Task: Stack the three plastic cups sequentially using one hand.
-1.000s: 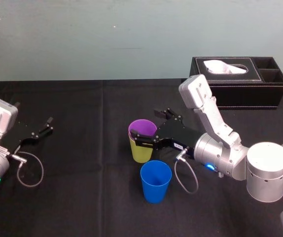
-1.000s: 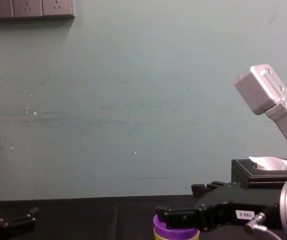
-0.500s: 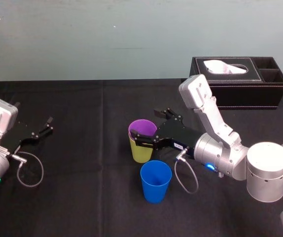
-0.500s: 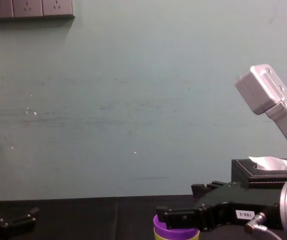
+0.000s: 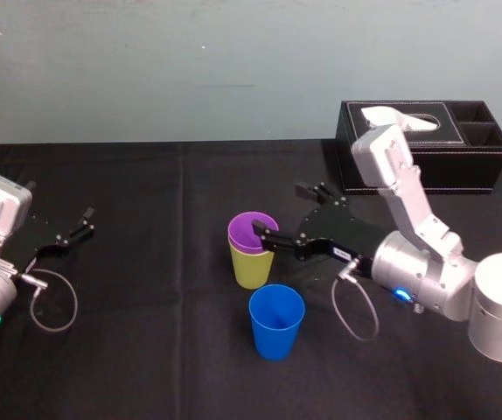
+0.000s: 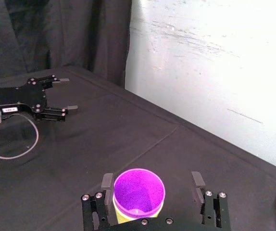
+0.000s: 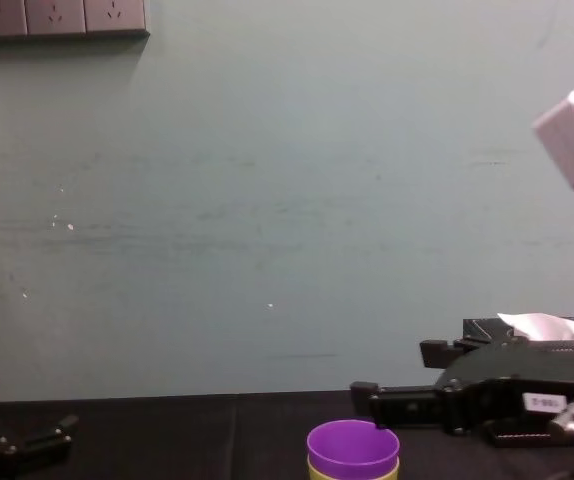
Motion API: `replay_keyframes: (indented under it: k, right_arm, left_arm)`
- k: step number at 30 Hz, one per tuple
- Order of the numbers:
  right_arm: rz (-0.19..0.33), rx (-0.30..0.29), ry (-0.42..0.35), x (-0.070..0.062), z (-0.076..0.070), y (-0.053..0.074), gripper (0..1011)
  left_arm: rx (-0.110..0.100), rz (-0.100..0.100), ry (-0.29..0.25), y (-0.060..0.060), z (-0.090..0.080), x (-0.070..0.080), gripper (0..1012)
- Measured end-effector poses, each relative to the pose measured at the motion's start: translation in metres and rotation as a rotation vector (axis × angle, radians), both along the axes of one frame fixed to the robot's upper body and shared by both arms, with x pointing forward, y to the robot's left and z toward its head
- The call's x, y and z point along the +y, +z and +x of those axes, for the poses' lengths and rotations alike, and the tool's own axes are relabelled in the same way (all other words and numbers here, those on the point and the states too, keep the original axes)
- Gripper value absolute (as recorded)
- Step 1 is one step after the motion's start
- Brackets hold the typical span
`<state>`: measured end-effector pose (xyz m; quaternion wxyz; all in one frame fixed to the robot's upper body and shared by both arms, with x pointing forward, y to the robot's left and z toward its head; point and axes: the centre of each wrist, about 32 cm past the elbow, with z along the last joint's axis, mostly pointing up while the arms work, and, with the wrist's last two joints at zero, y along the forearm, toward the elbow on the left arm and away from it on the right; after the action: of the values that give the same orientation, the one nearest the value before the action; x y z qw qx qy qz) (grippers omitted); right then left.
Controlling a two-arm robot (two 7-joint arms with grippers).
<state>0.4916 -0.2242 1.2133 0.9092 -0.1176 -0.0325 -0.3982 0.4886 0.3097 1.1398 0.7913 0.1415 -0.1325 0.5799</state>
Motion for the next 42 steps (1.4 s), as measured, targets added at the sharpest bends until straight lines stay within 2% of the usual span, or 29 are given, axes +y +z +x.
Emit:
replay_keyframes:
  k: [6,12,19,30,37,42]
  right_arm:
    - [0.011,0.007,0.011,-0.018,-0.013,0.003,1000]
    - [0.022,0.029,0.037,-0.043,-0.031,0.004,1000]
    - [0.020,0.062,0.081,-0.060,-0.045,0.002,1000]
    - [-0.020,0.099,0.169,-0.076,-0.057,-0.006,1000]
    - [-0.027,0.122,0.188,-0.079,-0.063,-0.013,1000]
    - [-0.029,0.146,0.188,-0.079,-0.070,-0.023,1000]
  left_arm:
    - [0.000,0.000,0.000,0.000,0.000,0.000,1010]
    - [0.000,0.000,0.000,0.000,0.000,0.000,1010]
    - [0.000,0.000,0.000,0.000,0.000,0.000,1010]
    - [0.000,0.000,0.000,0.000,0.000,0.000,1010]
    - [0.000,0.000,0.000,0.000,0.000,0.000,1010]
    - [0.000,0.000,0.000,0.000,0.000,0.000,1010]
